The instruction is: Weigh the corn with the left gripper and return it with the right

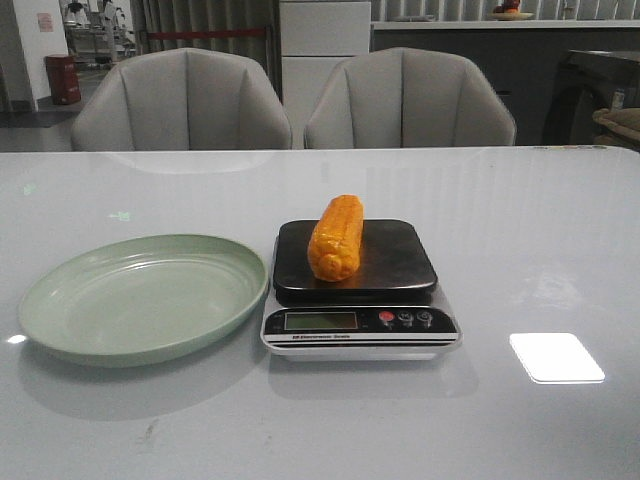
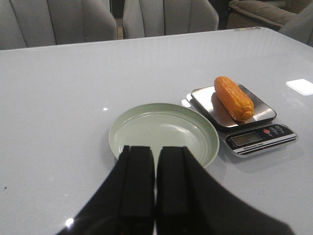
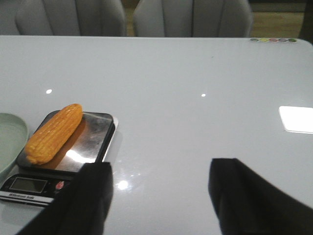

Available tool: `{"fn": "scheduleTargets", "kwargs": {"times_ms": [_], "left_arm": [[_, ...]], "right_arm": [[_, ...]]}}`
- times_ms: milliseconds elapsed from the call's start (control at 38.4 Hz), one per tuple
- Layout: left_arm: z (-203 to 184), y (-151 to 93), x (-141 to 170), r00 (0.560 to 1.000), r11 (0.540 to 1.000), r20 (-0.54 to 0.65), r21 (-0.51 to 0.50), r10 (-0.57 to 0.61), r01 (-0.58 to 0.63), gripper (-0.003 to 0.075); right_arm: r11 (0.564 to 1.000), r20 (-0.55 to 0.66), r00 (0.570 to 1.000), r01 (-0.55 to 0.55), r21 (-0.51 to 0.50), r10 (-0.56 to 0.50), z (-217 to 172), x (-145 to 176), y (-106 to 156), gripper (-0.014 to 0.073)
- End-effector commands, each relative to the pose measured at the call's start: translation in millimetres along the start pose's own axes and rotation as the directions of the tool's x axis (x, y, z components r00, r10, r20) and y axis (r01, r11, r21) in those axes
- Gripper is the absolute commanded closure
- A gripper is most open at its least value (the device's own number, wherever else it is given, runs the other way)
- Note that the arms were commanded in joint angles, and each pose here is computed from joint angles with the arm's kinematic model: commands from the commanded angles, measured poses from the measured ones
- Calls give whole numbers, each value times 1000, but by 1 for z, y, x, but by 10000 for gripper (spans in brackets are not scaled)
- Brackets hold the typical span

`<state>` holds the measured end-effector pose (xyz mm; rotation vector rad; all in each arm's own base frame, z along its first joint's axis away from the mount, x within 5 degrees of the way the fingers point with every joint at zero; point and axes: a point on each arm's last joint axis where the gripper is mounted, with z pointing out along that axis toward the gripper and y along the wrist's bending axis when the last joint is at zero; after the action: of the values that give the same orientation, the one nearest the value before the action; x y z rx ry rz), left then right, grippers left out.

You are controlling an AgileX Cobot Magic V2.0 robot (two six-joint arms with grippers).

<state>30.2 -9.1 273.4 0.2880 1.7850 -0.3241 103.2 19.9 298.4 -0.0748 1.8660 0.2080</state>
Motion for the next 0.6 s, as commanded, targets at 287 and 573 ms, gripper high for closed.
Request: {"fn": "scheduleTargets", "kwargs": {"times_ms": [287, 573], "left_arm": [[-3, -1, -15, 995, 1000, 97, 10, 2, -3, 596], [-3, -1, -15, 995, 1000, 97, 10, 2, -3, 596]], "right_arm": [[961, -280, 960, -107, -256, 33, 84, -77, 72, 1], [959, -504, 859, -209, -192, 87, 167, -102, 128, 1]]}}
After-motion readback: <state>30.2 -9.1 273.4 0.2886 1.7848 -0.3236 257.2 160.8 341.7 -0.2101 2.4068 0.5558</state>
